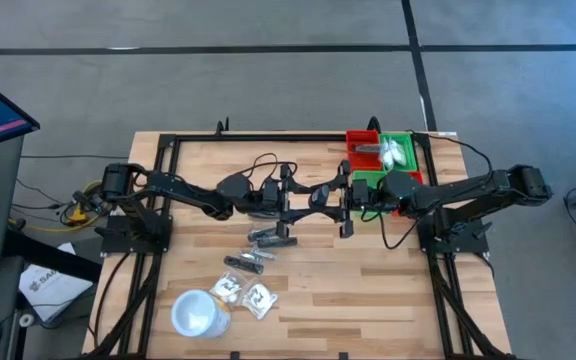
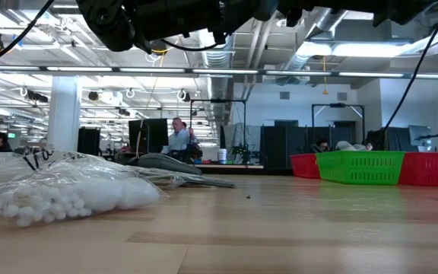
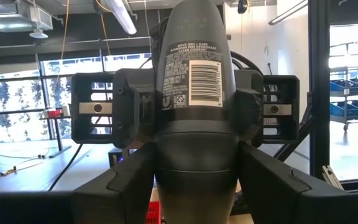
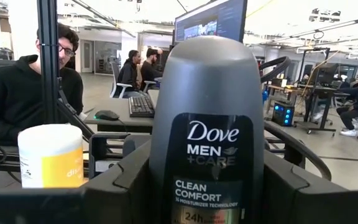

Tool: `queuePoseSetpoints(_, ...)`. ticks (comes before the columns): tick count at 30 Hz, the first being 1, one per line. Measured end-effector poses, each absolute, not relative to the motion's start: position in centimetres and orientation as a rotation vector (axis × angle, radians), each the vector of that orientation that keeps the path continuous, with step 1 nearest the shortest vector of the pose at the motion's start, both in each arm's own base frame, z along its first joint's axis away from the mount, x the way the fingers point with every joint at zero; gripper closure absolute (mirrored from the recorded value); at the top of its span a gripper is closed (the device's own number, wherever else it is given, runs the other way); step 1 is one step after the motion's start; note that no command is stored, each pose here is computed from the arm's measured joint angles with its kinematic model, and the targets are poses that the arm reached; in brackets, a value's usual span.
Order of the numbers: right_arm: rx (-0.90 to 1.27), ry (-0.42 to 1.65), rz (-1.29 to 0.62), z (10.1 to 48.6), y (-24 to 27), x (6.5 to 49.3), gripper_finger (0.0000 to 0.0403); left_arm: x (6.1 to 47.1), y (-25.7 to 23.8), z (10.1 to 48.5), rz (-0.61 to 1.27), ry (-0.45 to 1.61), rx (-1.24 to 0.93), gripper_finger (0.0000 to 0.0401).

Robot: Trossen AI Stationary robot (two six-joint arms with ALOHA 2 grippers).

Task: Pick & Place Travel size toiletries
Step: Put the gray deodorant into the bottom red bin

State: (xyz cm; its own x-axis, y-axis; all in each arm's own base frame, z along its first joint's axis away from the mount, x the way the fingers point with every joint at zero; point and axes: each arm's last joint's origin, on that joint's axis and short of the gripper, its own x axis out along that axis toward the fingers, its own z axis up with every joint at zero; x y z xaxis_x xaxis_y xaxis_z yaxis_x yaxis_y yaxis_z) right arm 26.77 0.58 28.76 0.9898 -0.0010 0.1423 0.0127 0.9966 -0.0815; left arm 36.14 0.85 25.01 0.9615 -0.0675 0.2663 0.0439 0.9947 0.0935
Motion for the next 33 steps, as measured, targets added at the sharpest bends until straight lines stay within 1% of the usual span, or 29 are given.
queuePoseSetpoints(5,-0.084,-0.142,-0.007,28.7,0.6,26.8,0.0214,36.1,0.9,25.0,-0.057,-0.270,0.087,0.0200)
queuePoseSetpoints(13,-0.086,-0.122,-0.007,28.7,0.6,26.6,0.0214,35.8,1.0,24.8,-0.057,-0.249,0.088,0.0180)
queuePoseSetpoints(19,-0.099,-0.092,-0.023,29.1,0.5,25.9,0.0214,33.0,1.0,24.7,-0.054,-0.229,0.087,0.0177)
queuePoseSetpoints(21,-0.097,-0.065,-0.032,29.1,0.4,25.6,0.0214,31.7,1.1,25.0,-0.018,-0.240,0.085,0.0176)
queuePoseSetpoints(28,-0.058,0.046,-0.150,29.3,0.0,23.8,0.0214,27.7,0.9,24.5,0.018,-0.236,0.075,0.0176)
queuePoseSetpoints(33,-0.024,0.155,-0.271,29.0,-0.3,22.2,0.0214,26.3,0.5,23.5,0.056,-0.208,0.061,0.0176)
